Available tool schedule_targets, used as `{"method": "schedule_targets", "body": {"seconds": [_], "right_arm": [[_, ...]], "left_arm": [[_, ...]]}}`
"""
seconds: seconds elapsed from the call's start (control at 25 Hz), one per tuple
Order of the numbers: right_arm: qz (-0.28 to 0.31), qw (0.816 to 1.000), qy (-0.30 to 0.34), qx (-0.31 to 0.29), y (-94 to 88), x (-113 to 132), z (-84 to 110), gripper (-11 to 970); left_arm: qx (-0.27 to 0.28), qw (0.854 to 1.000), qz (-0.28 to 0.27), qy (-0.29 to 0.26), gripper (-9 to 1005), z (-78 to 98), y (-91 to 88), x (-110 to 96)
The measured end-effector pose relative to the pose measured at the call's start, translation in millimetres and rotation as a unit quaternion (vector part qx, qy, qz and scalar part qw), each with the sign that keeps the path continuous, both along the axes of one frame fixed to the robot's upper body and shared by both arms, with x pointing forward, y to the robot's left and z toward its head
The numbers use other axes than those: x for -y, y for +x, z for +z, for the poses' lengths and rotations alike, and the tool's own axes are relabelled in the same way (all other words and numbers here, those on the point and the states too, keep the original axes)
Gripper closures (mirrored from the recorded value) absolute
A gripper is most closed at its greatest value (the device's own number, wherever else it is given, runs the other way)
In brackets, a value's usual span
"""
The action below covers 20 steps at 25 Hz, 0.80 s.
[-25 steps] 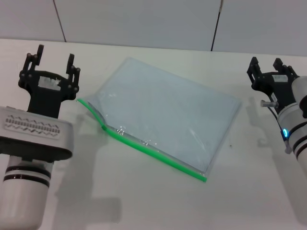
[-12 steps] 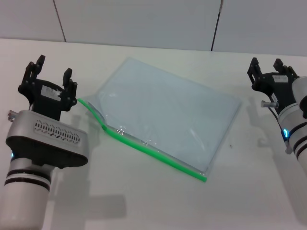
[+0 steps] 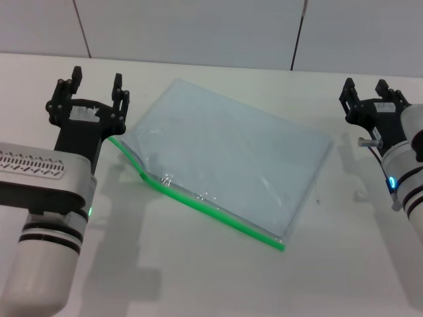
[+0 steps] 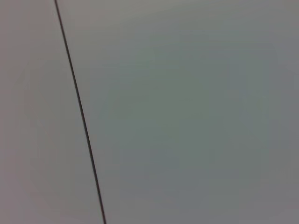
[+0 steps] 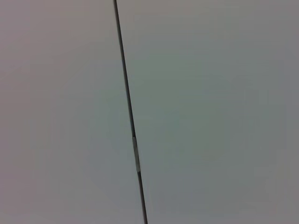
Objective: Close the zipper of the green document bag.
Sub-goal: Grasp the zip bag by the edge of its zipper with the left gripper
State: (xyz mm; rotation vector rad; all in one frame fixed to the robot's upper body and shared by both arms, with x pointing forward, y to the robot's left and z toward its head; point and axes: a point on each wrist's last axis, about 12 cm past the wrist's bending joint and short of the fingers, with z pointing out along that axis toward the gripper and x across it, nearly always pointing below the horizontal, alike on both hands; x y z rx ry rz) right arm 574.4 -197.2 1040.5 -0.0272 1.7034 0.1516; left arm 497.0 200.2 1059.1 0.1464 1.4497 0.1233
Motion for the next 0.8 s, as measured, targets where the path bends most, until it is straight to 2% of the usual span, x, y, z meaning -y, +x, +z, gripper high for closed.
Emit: {"method": "schedule_targets", "body": {"seconds": [0.24, 0.8], "right_arm": [[0.001, 1.0, 0.001, 0.0, -0.1, -0.7, 0.2, 350], [0.0, 1.0, 0.001, 0.0, -0.4, -0.2, 0.0, 353]], "left_arm": [[-0.002, 0.999, -0.005, -0.037, 382, -1.0, 1.4, -0.6], [-0.004, 0.999, -0.002, -0.033, 382, -2.3, 1.4, -3.6]]}}
